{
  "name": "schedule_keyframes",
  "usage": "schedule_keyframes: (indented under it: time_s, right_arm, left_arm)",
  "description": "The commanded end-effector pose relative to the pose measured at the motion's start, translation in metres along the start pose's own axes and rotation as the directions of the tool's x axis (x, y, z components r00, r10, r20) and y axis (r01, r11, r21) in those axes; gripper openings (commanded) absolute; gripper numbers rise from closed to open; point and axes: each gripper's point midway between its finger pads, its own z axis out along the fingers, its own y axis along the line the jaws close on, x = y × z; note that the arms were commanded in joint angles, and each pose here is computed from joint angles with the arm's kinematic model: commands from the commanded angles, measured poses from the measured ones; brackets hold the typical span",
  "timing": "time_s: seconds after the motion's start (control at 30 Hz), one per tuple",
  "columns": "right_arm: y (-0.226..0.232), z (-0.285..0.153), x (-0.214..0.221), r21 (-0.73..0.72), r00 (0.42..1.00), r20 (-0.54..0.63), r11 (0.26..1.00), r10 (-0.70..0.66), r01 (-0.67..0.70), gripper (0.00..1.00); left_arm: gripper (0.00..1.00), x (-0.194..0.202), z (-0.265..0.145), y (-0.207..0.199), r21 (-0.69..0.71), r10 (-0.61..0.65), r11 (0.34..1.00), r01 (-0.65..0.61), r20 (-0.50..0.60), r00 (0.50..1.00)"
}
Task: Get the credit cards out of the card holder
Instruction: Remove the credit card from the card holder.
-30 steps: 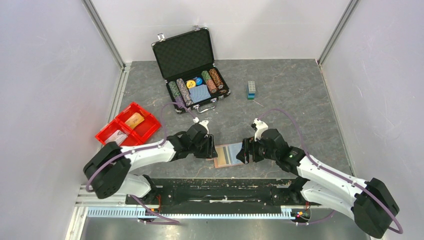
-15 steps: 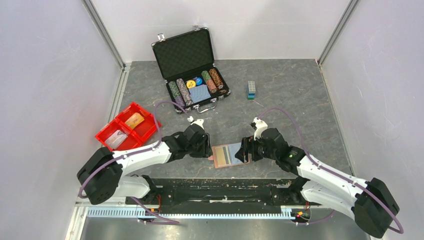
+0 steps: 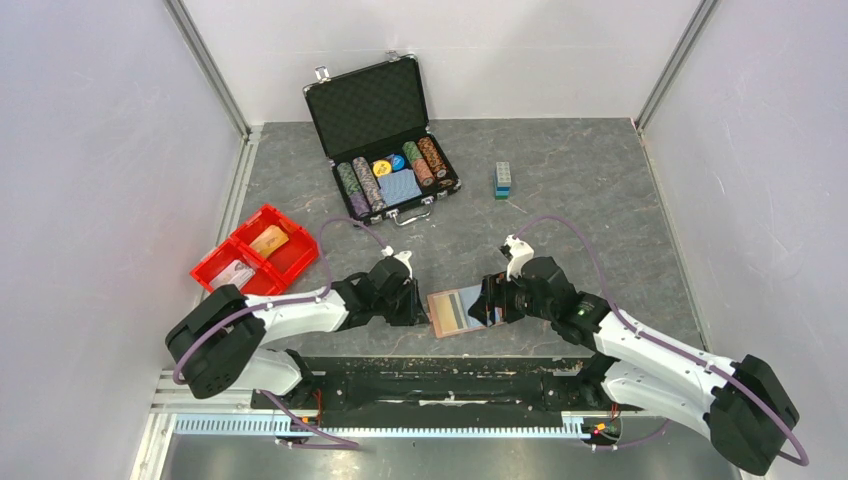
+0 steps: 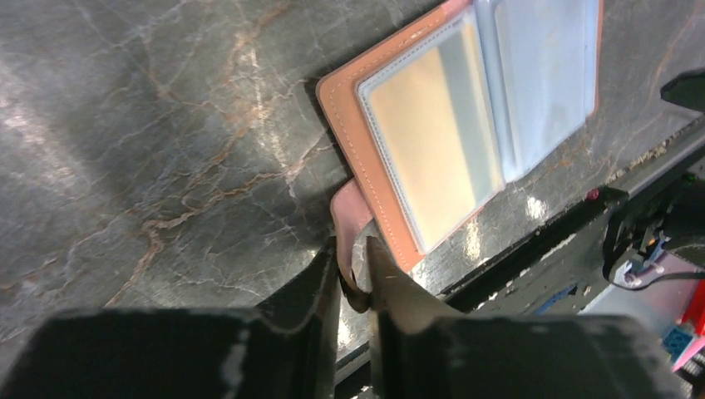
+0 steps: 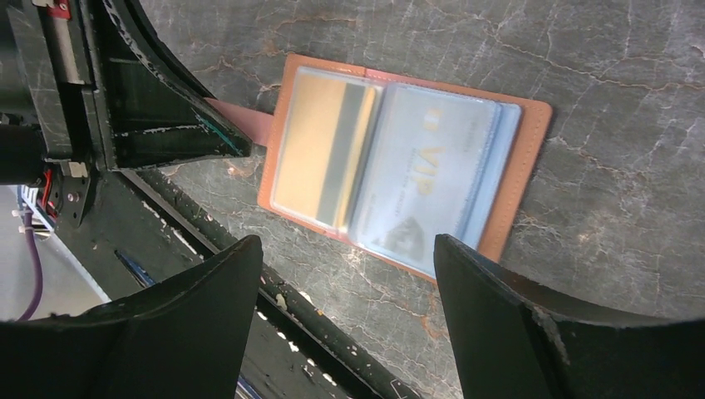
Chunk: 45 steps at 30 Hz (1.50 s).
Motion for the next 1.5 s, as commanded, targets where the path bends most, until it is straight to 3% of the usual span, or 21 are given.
schedule_keyframes:
  time_s: [0.0, 0.1, 0.17, 0.67, 1.03, 1.47]
  right_arm:
    - [0.023, -0.003, -0.032, -0.052, 0.996, 0.088, 0.999, -0.009, 0.013, 0.78]
    - [0.031, -0.002, -0.036, -0.073, 0.995, 0.099, 0.997, -0.026, 0.033, 0.78]
    - [0.035, -0.001, -0.038, -0.079, 0.993, 0.106, 0.996, -0.041, 0.05, 0.78]
    - [0.052, 0.032, -0.022, -0.084, 0.994, 0.031, 0.991, -0.105, 0.108, 0.8]
    - [0.042, 0.05, 0.008, -0.01, 0.986, -0.059, 0.988, -0.154, 0.153, 0.74]
    - [0.028, 0.036, -0.003, 0.079, 0.987, 0.003, 0.984, -0.16, 0.159, 0.64]
  left_arm:
    - [0.14, -0.009, -0.006, -0.029, 0.131, -0.03, 0.991, 0.025, 0.037, 0.999]
    - [0.04, -0.014, -0.013, -0.038, 0.17, -0.032, 0.985, 0.022, 0.058, 0.998]
    - [0.02, -0.016, -0.019, -0.044, 0.192, -0.03, 0.981, 0.016, 0.07, 0.997]
    - [0.02, -0.013, -0.034, -0.057, 0.282, -0.021, 0.96, 0.0, 0.073, 0.997]
    - [0.02, -0.01, -0.04, -0.058, 0.286, -0.016, 0.958, -0.002, 0.06, 0.998]
    - [0.02, -0.006, -0.043, -0.046, 0.227, 0.021, 0.973, -0.032, 0.052, 0.998]
